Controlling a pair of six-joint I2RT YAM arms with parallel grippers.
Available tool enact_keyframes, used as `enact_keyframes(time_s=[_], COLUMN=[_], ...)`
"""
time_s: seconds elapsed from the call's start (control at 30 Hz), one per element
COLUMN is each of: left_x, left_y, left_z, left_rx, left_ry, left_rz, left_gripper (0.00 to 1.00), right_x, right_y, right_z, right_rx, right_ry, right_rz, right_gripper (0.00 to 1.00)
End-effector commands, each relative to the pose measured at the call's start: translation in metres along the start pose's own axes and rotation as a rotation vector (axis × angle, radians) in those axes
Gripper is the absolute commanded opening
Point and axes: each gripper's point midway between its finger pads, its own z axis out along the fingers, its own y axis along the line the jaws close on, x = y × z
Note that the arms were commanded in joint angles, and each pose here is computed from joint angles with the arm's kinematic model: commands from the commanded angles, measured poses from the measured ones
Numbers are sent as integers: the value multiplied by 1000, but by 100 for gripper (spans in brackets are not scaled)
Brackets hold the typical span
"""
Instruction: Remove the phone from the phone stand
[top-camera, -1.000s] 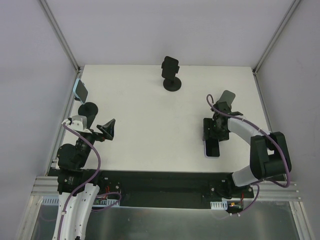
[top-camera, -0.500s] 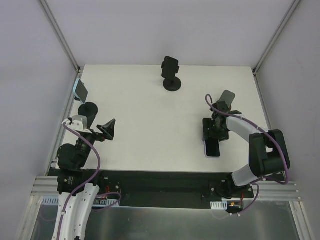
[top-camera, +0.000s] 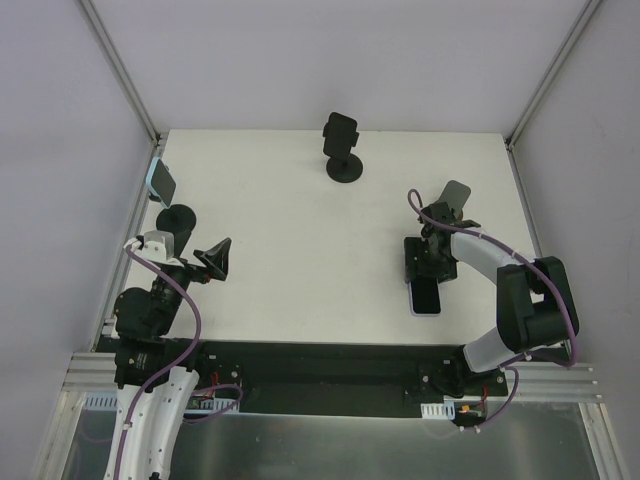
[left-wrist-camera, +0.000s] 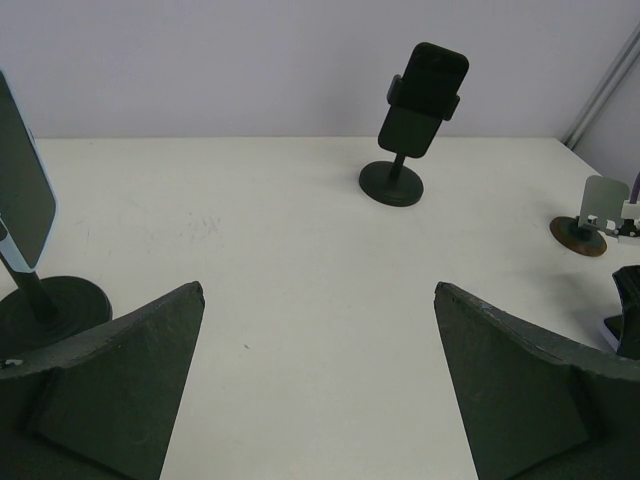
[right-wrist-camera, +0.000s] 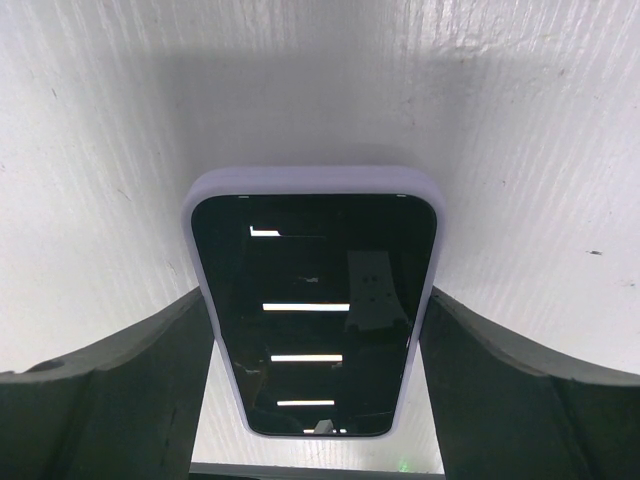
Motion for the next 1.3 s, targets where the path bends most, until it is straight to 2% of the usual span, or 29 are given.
enact_keyframes(time_s=[0.0,0.07,0.13,0.4,0.43,0.47,0.8,1.27], left_x=[-20,-20,-20,-20,-20,-19,-20,-21], left_y=[-10,-11,-11,-11,-11,-11,-11,-11], left_z=[-1,-2,-2,-2,-2,-2,-2,-3], left_rx=[46,47,47,49,48,49,49,48], left_ry=[-51,-52,-52,-52,-53,-50,-52,-56], left_rz=[26,26,25,25,27,25,26,27], left_gripper=[98,98,98,98,98,98,98,98], right_x=[-5,-4,-4,-5,-5,-5,-9,-43], right_y=[2,2,2,2,3,3,5,0], right_z=[-5,-5,-5,-6,-6,-6,-11,-51], right_rx=[7,8,9,8,8,6,3,27], right_ry=[6,9,8,6,6,7,-15,-214], right_rz=[-11,-9,-11,-11,-12,-15,-15,36], right_gripper=[68,68,75,76,87,88,90,92])
